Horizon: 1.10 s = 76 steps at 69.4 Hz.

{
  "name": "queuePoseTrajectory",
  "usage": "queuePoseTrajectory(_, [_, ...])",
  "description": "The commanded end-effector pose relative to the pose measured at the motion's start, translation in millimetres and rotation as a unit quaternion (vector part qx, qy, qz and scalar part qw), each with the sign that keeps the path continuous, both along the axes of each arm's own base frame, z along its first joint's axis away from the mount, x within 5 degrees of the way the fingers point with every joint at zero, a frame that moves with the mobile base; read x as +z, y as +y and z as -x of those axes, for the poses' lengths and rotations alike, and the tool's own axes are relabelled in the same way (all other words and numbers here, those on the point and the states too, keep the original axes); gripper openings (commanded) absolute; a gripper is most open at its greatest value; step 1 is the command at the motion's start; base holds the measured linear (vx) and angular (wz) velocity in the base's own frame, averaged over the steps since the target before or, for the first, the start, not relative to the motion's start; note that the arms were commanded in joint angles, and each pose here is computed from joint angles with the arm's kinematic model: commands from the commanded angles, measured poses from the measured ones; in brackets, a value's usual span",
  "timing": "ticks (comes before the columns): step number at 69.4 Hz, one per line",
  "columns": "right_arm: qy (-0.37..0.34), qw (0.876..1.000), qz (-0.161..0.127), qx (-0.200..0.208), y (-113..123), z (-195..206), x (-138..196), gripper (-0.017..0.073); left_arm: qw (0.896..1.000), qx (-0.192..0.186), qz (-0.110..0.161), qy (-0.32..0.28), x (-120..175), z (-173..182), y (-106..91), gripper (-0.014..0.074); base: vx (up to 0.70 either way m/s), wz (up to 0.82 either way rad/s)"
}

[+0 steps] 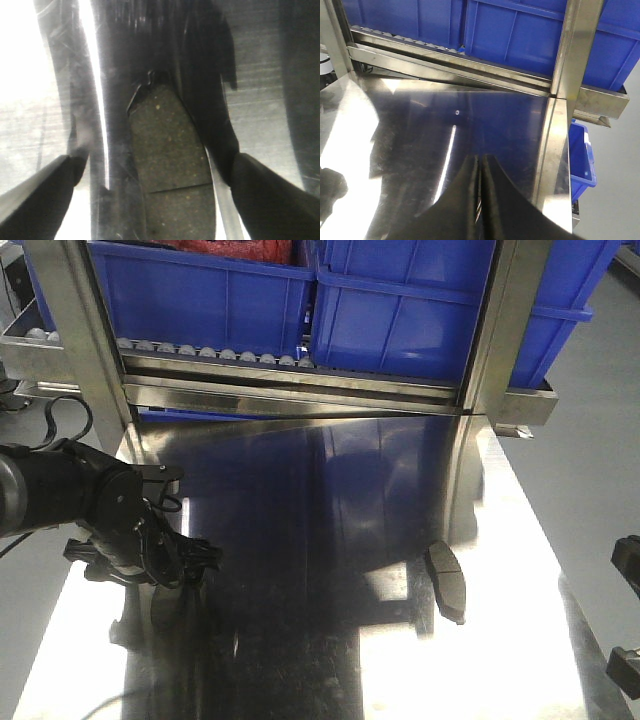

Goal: Move and align brake pads A on conveyor
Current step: 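Lower the left gripper toward the brake pad nearest the left arm, then close the left gripper on the brake pad and lift it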

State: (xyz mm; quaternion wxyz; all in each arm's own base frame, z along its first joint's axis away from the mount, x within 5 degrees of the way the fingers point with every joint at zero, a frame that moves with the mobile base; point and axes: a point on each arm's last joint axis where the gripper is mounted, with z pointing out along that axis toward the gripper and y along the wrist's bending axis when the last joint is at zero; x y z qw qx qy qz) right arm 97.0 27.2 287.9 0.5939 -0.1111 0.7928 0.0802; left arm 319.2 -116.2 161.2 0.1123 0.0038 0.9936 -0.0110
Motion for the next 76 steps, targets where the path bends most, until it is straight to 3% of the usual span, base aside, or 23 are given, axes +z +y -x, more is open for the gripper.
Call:
queuePoseTrajectory(1, [-0.049,0.999,-0.006,0.0,0.3,-2.3,15.9,-0.0009,1.0,-0.003,0.005,-0.02,14.6,-2.3,-1.0,0.0568,0.0,0.0])
queuePoseTrajectory(16, [-0.049,0.999,-0.006,0.0,0.3,-2.3,15.9,-0.0009,1.0,-0.002,0.003,-0.016,15.0,-1.1,-0.5,0.0528,0.0,0.0])
queuePoseTrajectory(48, [-0.049,0.999,-0.006,0.0,0.3,-2.3,15.9,-0.0009,1.0,-0.004,0.003,-0.015,15.0,-0.8,-1.5,0.0342,0.0,0.0])
queuePoseTrajectory(76, [-0.049,0.999,-0.006,0.0,0.3,-2.3,15.9,-0.0009,0.999,-0.027,0.002,-0.025,15.4,-2.4,-2.2,0.0057,0.0,0.0])
